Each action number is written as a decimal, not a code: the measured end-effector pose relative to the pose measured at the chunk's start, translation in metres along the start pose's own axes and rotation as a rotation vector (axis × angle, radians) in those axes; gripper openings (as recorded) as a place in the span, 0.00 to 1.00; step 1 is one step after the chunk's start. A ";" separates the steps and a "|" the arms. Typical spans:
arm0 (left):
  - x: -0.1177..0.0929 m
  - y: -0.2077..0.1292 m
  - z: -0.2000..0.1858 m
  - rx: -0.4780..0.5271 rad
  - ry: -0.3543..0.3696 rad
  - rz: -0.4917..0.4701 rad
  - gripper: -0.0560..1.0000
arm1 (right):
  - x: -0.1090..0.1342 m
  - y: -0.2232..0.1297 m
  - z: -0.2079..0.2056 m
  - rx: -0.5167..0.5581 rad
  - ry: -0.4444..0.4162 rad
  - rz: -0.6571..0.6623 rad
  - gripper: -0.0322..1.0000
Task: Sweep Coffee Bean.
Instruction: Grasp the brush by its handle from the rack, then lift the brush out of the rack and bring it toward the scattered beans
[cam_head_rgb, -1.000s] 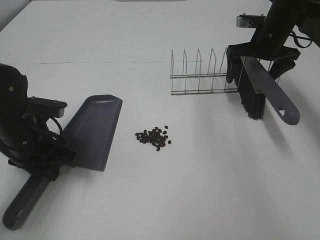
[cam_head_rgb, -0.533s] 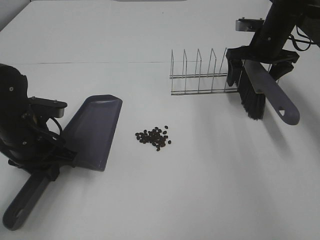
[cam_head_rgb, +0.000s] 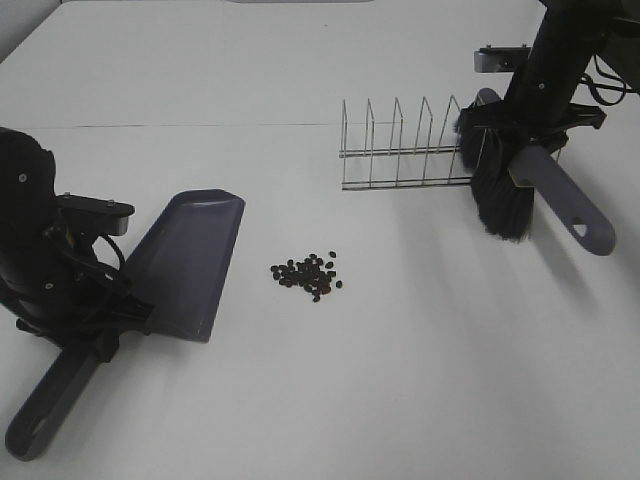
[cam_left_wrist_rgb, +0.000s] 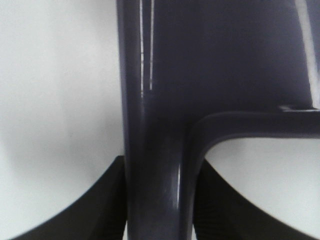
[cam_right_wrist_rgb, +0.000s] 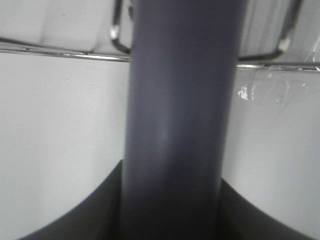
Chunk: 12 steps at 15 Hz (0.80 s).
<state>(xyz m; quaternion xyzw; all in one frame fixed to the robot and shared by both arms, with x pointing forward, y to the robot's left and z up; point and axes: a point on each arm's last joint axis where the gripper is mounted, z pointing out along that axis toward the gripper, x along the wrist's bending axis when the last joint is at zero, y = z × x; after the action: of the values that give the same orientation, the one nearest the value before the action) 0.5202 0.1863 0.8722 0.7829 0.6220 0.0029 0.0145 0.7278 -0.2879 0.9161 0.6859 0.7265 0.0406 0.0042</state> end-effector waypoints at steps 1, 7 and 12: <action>0.000 0.000 0.000 0.000 0.000 0.000 0.35 | -0.002 0.000 0.000 0.000 -0.010 -0.003 0.31; -0.001 0.000 0.000 0.003 -0.007 -0.011 0.35 | 0.000 0.000 -0.013 -0.026 0.013 0.095 0.31; -0.001 0.000 0.000 0.003 -0.008 -0.012 0.35 | 0.011 -0.039 -0.067 -0.037 0.056 0.117 0.31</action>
<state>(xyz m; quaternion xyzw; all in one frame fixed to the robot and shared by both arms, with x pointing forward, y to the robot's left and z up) 0.5197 0.1856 0.8722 0.7791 0.6267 -0.0015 0.0159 0.6843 -0.2830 0.9804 0.7255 0.6843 0.0733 -0.0060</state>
